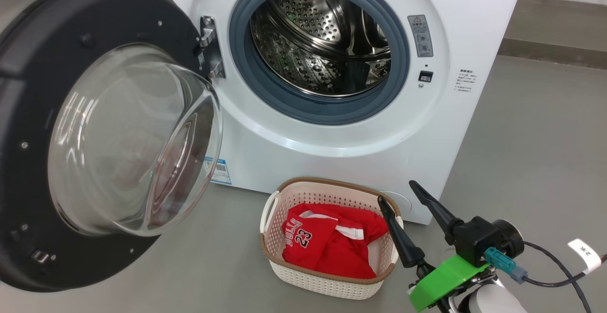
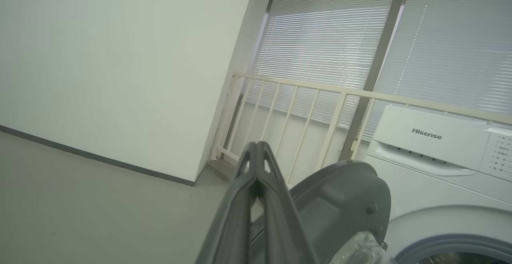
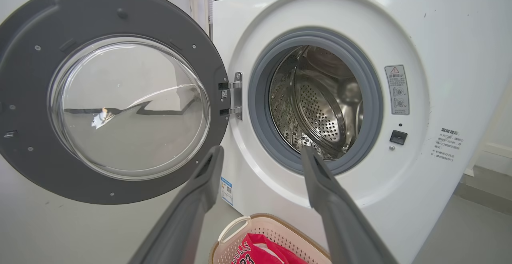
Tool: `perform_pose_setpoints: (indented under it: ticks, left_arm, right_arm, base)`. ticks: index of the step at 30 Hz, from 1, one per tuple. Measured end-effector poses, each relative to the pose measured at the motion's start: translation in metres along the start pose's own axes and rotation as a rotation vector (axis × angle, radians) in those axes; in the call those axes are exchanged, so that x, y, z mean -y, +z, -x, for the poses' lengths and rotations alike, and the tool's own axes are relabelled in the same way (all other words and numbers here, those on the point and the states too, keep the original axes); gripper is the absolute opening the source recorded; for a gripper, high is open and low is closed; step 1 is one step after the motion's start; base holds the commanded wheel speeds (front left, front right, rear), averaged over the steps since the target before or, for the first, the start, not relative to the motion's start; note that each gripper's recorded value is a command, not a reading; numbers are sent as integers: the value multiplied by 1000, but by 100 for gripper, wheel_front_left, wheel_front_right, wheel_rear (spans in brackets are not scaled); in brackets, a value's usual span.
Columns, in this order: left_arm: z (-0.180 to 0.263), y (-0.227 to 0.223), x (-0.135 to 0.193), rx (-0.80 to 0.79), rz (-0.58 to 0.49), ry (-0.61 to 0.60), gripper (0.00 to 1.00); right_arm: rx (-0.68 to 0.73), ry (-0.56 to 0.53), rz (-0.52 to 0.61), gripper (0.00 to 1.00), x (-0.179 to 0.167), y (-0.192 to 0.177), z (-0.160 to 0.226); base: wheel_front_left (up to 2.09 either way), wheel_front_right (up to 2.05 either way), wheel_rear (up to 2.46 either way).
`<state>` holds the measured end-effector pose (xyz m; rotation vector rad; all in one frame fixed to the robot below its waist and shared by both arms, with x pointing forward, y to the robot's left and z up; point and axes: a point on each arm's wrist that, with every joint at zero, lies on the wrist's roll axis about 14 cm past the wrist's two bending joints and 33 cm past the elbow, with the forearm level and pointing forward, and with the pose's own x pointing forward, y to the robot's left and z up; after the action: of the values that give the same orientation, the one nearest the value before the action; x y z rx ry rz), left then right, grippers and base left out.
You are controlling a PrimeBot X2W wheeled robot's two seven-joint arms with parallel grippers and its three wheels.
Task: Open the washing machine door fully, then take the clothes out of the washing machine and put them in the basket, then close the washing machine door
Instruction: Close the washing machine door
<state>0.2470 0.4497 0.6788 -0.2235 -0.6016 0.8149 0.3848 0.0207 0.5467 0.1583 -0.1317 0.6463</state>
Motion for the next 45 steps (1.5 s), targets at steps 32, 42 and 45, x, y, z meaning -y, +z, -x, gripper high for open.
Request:
perform_pose_setpoints:
  ticks: [32,42,45]
  left_arm:
    - [-12,-115,11,-739,870,169,0]
    - [-3,-112,24,-767,881,93,0]
    - [3,-113,26,-771,886,84,0]
  right_arm:
    - [-17,-2,13,100,0,-4,3]
    - [-15,-3,14,100,1,-4,3]
    - [-16,-3,12,100,1,-4,4]
  base:
    - [0,0,0]
    - [0,0,0]
    - [0,0,0]
